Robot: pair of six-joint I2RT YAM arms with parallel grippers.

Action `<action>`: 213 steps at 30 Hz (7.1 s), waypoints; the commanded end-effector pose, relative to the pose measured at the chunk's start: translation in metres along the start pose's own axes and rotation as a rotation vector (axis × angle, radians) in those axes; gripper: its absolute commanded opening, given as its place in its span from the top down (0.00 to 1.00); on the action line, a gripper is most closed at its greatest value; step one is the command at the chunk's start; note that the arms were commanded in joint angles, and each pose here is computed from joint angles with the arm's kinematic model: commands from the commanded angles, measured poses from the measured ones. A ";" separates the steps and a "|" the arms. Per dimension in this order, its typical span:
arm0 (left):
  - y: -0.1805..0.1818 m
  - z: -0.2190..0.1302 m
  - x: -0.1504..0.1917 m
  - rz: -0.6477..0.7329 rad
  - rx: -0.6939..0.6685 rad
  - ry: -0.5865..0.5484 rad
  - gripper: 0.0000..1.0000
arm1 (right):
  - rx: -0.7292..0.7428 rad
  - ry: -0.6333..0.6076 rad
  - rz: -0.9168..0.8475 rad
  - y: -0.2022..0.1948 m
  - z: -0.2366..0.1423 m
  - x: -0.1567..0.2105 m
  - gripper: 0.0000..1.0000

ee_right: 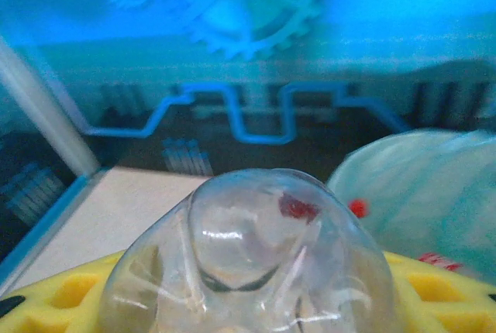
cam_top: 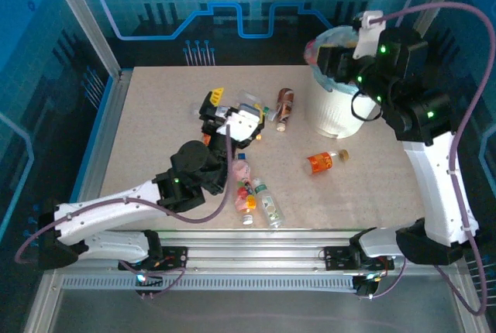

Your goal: Put the plastic bottles in the bin

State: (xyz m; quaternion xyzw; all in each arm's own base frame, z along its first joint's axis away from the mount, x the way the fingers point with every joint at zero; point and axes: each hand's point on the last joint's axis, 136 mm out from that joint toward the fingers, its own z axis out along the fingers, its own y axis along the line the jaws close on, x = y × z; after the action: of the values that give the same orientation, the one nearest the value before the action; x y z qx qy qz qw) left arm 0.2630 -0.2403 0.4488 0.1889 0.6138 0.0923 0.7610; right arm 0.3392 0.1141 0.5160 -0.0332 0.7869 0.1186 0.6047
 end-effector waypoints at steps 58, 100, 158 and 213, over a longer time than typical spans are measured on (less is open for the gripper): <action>0.033 -0.017 0.048 -0.159 0.015 0.138 0.19 | 0.567 0.561 -0.023 -0.175 0.223 0.164 0.33; -0.029 -0.067 0.208 -0.386 0.139 0.991 0.10 | 0.259 0.134 -0.066 -0.023 0.086 0.033 0.13; -0.100 -0.104 0.281 -0.740 0.273 1.189 0.42 | -0.047 0.355 -0.110 0.021 0.037 0.190 0.11; -0.083 -0.091 0.055 -0.267 0.911 0.084 0.39 | -1.147 0.048 -0.231 0.170 -0.089 0.131 0.41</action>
State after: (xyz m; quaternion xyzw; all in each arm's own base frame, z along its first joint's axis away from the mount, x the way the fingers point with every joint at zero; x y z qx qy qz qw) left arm 0.1771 -0.2832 0.3394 0.4267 0.6567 -0.2874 0.5515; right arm 0.1823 0.2716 0.4262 -0.4499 0.5983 0.4737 0.4640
